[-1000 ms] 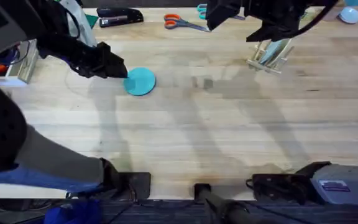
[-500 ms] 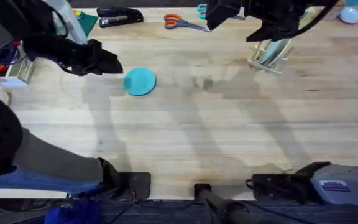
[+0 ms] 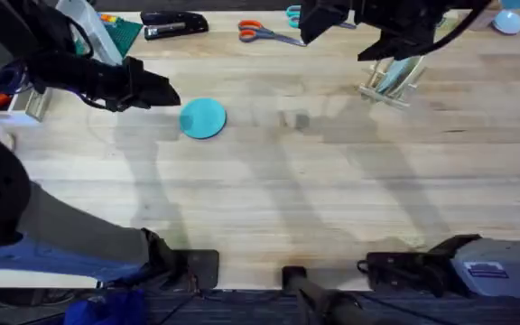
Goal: Pick up the plates from the table one by one and place each into a slot on the dish rack.
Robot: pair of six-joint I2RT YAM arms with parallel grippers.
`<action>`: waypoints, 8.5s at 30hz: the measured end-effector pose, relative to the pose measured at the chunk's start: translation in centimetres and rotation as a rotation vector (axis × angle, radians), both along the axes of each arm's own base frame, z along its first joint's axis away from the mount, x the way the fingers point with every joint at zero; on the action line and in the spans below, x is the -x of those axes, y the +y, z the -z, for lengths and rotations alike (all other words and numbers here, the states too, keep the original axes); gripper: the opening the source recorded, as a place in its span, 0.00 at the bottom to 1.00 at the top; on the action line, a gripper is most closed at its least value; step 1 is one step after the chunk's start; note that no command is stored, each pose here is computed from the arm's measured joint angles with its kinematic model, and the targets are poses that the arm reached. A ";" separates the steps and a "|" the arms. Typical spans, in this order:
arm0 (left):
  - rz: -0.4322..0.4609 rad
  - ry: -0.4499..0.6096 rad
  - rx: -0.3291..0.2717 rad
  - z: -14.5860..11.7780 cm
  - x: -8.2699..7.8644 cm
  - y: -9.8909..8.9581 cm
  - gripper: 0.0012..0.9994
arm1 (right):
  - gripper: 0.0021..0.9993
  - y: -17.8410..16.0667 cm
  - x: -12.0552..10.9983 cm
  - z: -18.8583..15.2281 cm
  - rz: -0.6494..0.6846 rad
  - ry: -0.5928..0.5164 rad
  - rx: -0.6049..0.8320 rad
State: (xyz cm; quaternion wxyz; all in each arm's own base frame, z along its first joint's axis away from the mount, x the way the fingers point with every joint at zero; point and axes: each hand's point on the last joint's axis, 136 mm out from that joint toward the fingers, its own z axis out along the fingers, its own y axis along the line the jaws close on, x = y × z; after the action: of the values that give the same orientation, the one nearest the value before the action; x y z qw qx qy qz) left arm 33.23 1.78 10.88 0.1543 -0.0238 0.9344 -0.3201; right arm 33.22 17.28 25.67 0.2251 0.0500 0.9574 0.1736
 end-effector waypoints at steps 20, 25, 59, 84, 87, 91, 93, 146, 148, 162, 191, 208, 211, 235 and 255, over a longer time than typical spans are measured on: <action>0.043 0.071 0.077 3.3 0.1 -0.6 0.04 | 0.99 0.0 0.0 0.0 0.000 0.000 0.000; 0.044 0.042 0.064 3.4 -0.5 -0.4 0.04 | 1.00 0.0 0.0 0.0 0.000 0.000 0.000; 0.016 0.098 0.092 7.5 -1.2 0.5 0.04 | 1.00 0.0 0.0 0.0 0.000 0.000 0.000; -0.009 0.111 0.174 7.8 -1.7 0.1 0.04 | 1.00 0.7 0.2 0.1 -0.021 0.017 -0.030; -0.009 0.110 0.173 7.9 -1.8 0.1 0.04 | 1.00 1.6 -0.2 0.6 -0.041 0.031 -0.053; -0.009 0.109 0.172 7.9 -1.8 0.1 0.04 | 1.00 3.3 -0.9 2.0 -0.075 0.057 -0.068; -0.009 0.109 0.172 7.9 -1.8 0.1 0.04 | 1.00 4.2 -1.1 2.8 -0.092 0.067 -0.070; -0.009 0.106 0.170 7.9 -1.9 0.1 0.04 | 1.00 18.1 -2.5 14.5 -0.267 0.167 -0.157; -0.009 0.106 0.170 7.9 -1.9 0.1 0.04 | 1.00 18.5 -2.6 15.3 -0.259 0.179 -0.159; -0.009 0.107 0.170 7.9 -1.9 0.1 0.04 | 1.00 20.7 -3.7 16.8 -0.224 0.181 -0.240; -0.009 0.107 0.170 7.9 -1.9 0.1 0.04 | 0.70 22.0 -4.0 19.2 -0.192 0.240 -0.292; -0.012 0.108 0.171 7.9 -1.9 0.1 0.04 | 0.03 22.2 -4.1 18.8 -0.194 0.240 -0.306; -0.012 0.108 0.173 7.9 -1.9 0.1 0.04 | 0.03 22.2 -4.0 18.8 -0.198 0.245 -0.309; 0.058 0.090 -0.015 0.2 -3.3 2.7 0.04 | 0.03 20.3 -4.9 18.1 -0.314 0.246 -0.355; 0.059 -0.151 -0.175 -13.0 0.5 1.6 0.04 | 0.03 11.8 -3.8 9.5 -0.383 0.049 -0.069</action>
State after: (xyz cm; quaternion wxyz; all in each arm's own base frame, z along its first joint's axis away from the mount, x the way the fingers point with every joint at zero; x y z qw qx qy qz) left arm 32.71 3.37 23.88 0.2161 0.0413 0.9449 -0.2425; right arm 36.98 29.12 16.17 0.1628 -0.1213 0.9481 0.2447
